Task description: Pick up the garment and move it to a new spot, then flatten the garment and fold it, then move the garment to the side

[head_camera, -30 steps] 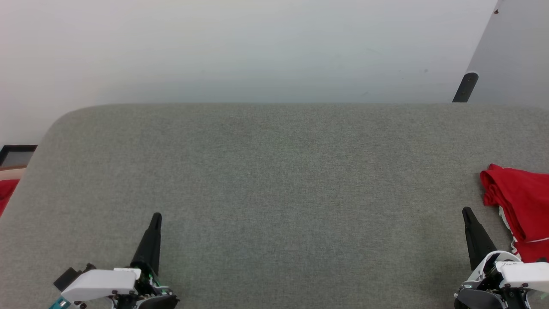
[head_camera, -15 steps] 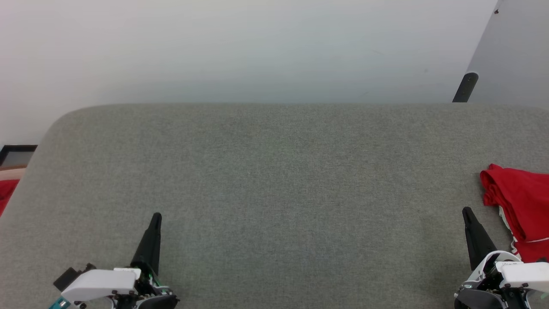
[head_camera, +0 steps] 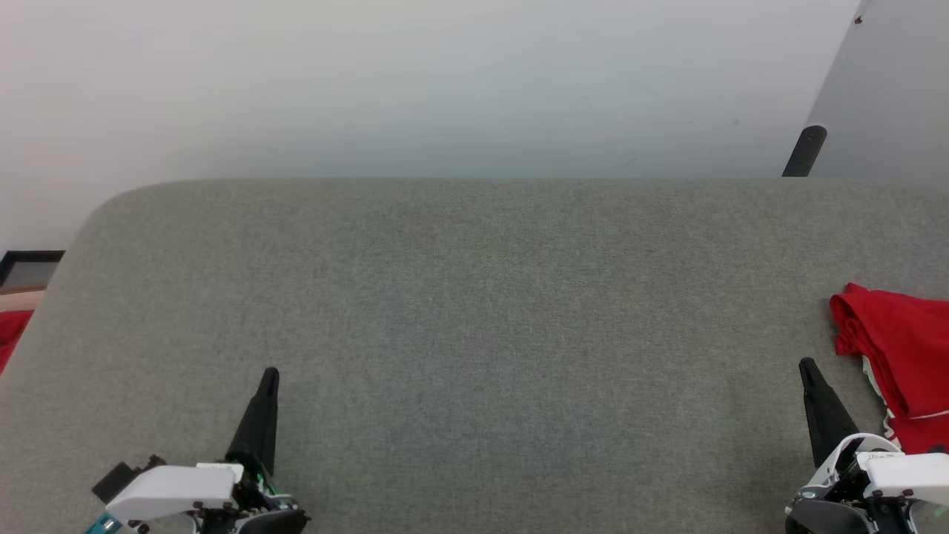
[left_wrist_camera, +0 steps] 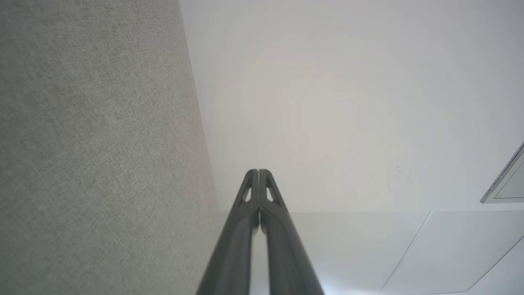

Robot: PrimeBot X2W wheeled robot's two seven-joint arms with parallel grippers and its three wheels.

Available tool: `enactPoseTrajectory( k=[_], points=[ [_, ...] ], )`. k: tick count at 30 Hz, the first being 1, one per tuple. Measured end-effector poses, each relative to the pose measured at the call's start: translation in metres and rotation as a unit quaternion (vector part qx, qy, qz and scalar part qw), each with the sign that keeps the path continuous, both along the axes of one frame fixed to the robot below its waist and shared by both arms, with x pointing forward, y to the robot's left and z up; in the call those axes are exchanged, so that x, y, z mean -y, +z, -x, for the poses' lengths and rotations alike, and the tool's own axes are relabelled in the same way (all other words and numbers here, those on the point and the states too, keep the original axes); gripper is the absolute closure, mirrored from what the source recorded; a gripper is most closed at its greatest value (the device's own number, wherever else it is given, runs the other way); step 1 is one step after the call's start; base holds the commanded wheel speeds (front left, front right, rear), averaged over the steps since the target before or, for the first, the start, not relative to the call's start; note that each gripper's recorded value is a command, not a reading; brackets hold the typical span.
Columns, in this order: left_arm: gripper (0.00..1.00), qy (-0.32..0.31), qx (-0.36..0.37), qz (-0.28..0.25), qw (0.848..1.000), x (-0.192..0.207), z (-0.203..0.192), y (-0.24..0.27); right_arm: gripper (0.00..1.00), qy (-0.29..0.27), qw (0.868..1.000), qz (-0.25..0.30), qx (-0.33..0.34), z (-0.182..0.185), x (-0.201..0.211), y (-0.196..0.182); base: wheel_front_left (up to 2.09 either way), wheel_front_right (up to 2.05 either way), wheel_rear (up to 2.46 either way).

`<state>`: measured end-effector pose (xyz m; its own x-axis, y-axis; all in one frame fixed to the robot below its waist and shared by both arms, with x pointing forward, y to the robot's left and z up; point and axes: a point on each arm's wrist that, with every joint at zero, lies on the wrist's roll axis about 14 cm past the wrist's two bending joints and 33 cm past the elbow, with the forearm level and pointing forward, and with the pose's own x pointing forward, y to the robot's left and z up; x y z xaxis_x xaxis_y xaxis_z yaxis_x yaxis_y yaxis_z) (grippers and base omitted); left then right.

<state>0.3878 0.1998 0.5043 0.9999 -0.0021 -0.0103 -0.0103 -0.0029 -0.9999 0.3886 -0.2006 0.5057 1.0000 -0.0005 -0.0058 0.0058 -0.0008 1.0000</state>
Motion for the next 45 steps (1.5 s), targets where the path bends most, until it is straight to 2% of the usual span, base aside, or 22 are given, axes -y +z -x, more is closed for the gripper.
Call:
enactPoseTrajectory(
  k=[45],
  points=[
    [1.0,0.0,0.0,0.001,1.0,-0.0001,0.0,0.0001,1.0,0.0,1.0,0.0,0.0,0.0,0.0001,0.0,0.0,0.0,0.0]
  ],
)
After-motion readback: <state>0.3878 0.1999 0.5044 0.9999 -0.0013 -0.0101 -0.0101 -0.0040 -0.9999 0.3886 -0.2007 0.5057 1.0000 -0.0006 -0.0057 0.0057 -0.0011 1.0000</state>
